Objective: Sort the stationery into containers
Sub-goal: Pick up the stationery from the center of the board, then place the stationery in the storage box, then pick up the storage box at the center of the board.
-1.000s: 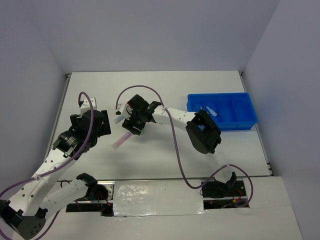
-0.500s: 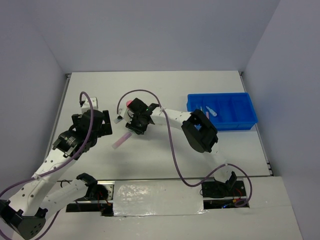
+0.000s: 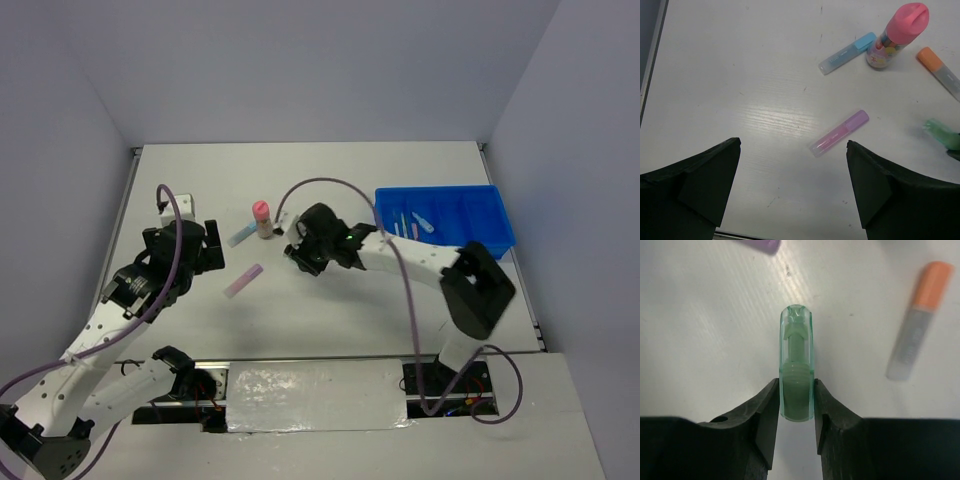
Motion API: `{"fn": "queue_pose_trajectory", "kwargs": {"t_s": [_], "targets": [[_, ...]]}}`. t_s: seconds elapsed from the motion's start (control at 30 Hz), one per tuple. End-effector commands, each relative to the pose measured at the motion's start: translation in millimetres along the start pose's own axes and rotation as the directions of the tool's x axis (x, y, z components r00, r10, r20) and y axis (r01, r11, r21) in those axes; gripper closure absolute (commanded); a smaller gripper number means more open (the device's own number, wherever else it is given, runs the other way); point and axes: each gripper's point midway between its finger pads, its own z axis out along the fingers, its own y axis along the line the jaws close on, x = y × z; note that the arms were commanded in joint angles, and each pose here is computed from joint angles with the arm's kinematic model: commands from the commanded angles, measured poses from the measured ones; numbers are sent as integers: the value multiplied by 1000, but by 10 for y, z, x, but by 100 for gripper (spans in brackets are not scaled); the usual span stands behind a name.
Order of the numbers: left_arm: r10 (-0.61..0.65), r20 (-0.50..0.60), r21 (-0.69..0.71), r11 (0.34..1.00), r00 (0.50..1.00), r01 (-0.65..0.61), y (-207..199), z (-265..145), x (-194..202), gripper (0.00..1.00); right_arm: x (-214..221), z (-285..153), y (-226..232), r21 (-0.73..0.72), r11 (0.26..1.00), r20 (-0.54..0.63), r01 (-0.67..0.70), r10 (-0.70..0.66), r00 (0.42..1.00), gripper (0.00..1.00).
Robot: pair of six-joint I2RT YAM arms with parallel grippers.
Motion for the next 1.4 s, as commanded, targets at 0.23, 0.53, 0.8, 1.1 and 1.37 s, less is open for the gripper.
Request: {"fn": "queue_pose_trajectory", "kwargs": {"t_s": [0.23,0.53,0.8,1.1,1.37], "targets": [[-7,43,47,999,999,5,-51,-37,-100,1,337,-1589,-1634,435,750,384,-498,345,856,84],[-5,51,90,996,999,0,-107,-63,-104,1,1224,-1908,-2557,652,423,380,-629,536,754,82],[-2,49,115,993,999,-4,-148,-69,-97,1,1598,-1897,-2699,637,319,419,-702,621,663,74],[19,33,139,990,999,-23,-215,-43,-71,1,1561,-1767,-2641,584,350,382,-733,678,628,34],[-154,-117,161,972,981,171,-600,132,-7,1,662,-1981,-2105,320,566,507,-760,575,642,15]]}}
